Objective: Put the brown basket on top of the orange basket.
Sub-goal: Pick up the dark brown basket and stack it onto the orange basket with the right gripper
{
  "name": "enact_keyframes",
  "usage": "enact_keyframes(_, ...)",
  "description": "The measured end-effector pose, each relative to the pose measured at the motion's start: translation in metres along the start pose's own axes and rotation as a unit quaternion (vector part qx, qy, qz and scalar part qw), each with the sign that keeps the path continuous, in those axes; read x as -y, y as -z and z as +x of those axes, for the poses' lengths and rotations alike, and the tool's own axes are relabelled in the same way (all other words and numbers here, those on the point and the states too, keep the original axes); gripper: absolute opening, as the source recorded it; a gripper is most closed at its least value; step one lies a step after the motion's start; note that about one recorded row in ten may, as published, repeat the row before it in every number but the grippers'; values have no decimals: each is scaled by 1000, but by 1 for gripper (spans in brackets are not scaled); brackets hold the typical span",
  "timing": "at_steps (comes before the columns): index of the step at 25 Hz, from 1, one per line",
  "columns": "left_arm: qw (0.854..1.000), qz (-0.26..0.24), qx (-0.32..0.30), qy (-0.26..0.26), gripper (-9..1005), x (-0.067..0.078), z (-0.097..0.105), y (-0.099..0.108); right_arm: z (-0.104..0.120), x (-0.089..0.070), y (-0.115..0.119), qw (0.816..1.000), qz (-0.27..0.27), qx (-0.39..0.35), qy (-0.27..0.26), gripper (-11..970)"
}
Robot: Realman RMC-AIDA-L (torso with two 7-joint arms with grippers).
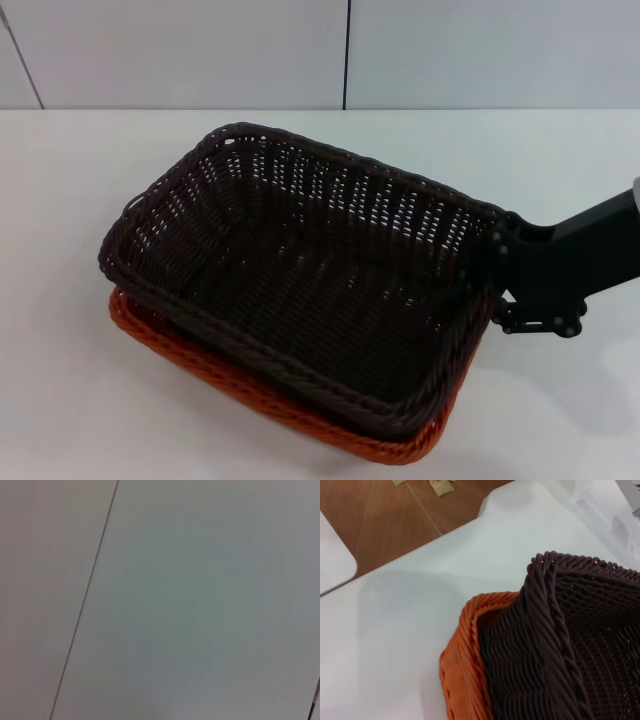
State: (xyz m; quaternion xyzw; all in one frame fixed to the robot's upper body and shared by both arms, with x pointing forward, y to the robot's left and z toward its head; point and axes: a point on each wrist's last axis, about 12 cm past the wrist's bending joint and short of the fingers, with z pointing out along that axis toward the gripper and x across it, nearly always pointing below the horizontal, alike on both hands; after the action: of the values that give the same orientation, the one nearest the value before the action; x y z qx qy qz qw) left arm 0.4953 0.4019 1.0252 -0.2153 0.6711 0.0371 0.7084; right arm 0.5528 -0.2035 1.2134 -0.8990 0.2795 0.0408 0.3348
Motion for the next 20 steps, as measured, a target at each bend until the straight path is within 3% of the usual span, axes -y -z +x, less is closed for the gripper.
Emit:
enact_keyframes(11,1000,-2,-1,0,764,-1,0,-1,-2,-16,-5,999,-7,-6,-43,216)
enact_keyframes(13,1000,-1,-1,0,763,0,0,-1,-3,-19,-7,999,-7,-8,-43,425)
enact_keyframes(18,1000,0,0,1,763,1,0,-2,-7,-26,-10,999,-5,-13,-40,621)
enact_keyframes(20,1000,0,-1,1,762,1,0,-2,-7,-26,-10,999,-1,-13,-39,625)
